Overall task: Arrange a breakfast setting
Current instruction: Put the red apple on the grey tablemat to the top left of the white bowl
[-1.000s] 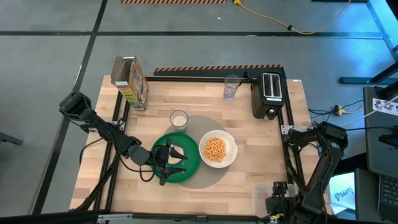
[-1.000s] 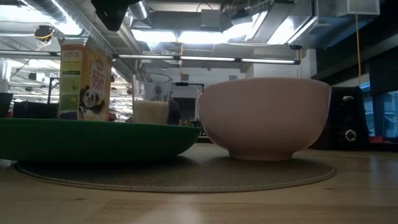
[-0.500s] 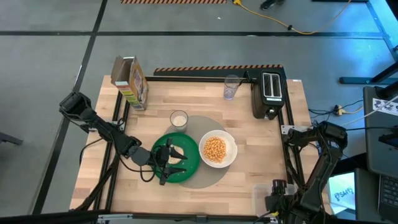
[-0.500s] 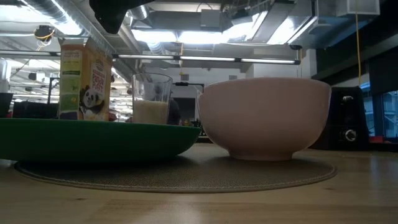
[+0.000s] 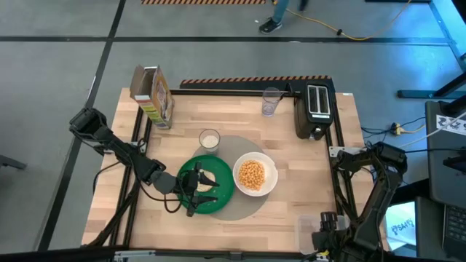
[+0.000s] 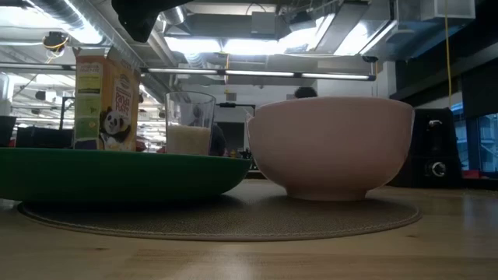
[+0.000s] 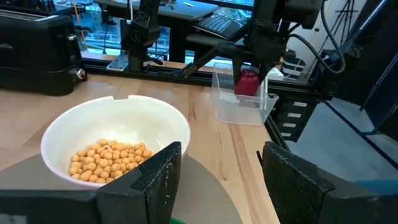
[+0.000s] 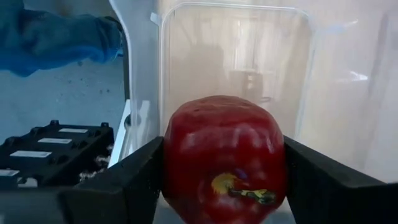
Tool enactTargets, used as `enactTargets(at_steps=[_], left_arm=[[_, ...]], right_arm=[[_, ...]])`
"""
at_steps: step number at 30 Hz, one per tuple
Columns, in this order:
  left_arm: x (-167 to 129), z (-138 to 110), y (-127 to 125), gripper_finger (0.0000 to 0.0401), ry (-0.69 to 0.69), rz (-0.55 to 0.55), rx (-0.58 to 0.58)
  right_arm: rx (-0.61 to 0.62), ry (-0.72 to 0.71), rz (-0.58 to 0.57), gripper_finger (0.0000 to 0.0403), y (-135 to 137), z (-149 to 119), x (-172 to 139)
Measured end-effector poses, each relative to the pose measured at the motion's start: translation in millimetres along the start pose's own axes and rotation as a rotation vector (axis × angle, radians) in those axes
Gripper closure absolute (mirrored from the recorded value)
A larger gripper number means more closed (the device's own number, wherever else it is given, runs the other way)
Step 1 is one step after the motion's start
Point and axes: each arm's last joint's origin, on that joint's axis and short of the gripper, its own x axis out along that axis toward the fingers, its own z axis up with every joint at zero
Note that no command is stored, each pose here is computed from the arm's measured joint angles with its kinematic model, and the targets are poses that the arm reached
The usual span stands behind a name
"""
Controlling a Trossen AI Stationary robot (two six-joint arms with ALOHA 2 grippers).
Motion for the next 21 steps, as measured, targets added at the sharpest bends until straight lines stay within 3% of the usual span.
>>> enactTargets(at_steps=[8, 21], left_arm=[[0, 0, 0, 0.0190, 0.000, 0.000, -0.002], [0, 0, 0, 0.0190, 0.000, -0.001, 0.004]], right_arm=[[-0.024, -0.006, -0.034, 0.0140, 0, 11, -29], [-0.208, -0.160, -0.039, 0.0145, -23, 77, -76]])
